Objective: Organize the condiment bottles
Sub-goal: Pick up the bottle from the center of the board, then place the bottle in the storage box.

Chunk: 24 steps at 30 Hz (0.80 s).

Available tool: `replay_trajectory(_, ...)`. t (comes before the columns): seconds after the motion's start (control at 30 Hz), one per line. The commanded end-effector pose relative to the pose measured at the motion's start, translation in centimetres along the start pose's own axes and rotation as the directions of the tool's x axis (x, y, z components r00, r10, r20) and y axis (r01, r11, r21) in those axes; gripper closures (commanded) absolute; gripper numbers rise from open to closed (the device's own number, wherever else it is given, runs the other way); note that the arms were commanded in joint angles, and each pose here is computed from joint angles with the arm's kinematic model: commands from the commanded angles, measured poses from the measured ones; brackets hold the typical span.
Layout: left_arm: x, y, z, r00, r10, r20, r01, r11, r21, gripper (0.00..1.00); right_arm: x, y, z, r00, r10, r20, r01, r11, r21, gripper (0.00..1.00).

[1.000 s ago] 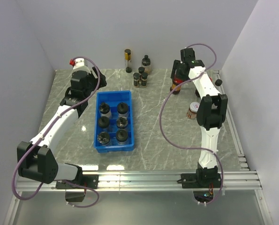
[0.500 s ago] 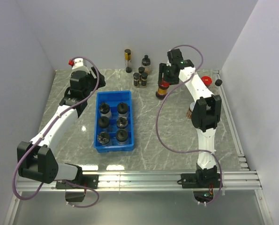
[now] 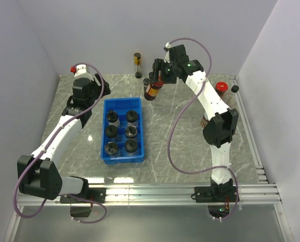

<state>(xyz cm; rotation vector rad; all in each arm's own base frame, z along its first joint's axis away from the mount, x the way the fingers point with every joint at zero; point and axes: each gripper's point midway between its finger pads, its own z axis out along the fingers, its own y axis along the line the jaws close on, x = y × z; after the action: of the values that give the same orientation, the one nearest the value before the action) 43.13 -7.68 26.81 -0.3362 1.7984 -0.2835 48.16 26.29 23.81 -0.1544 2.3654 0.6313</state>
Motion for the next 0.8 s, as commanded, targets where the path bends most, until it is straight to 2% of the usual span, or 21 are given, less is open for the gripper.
replay_trajectory(0.0, -2.1, 0.1, -1.1, 0.997, -0.027, 0.067, 0.027, 1.0, 0.004, 0.22, -8.3, 8.2, -9.0, 0.95, -0.009, 0.312, 0.086, 0.969, -0.231, 1.0)
replay_trajectory(0.2, -2.2, 0.8, -1.5, 0.997, -0.031, 0.076, 0.032, 0.999, -0.011, 0.22, -7.3, 12.2, -7.4, 0.963, 0.022, 0.269, 0.088, 0.917, -0.388, 1.0)
replay_trajectory(0.37, -2.3, 1.5, -2.1, 0.995, -0.039, 0.089, 0.042, 0.999, -0.024, 0.22, -6.7, 15.4, -5.6, 0.961, 0.004, 0.278, 0.119, 0.898, -0.424, 1.0)
replay_trajectory(0.77, -2.5, 2.9, -3.4, 0.993, -0.049, 0.11, 0.055, 0.997, -0.051, 0.22, -3.0, 13.4, 0.8, 0.975, -0.081, 0.208, 0.137, 0.953, -0.269, 1.0)
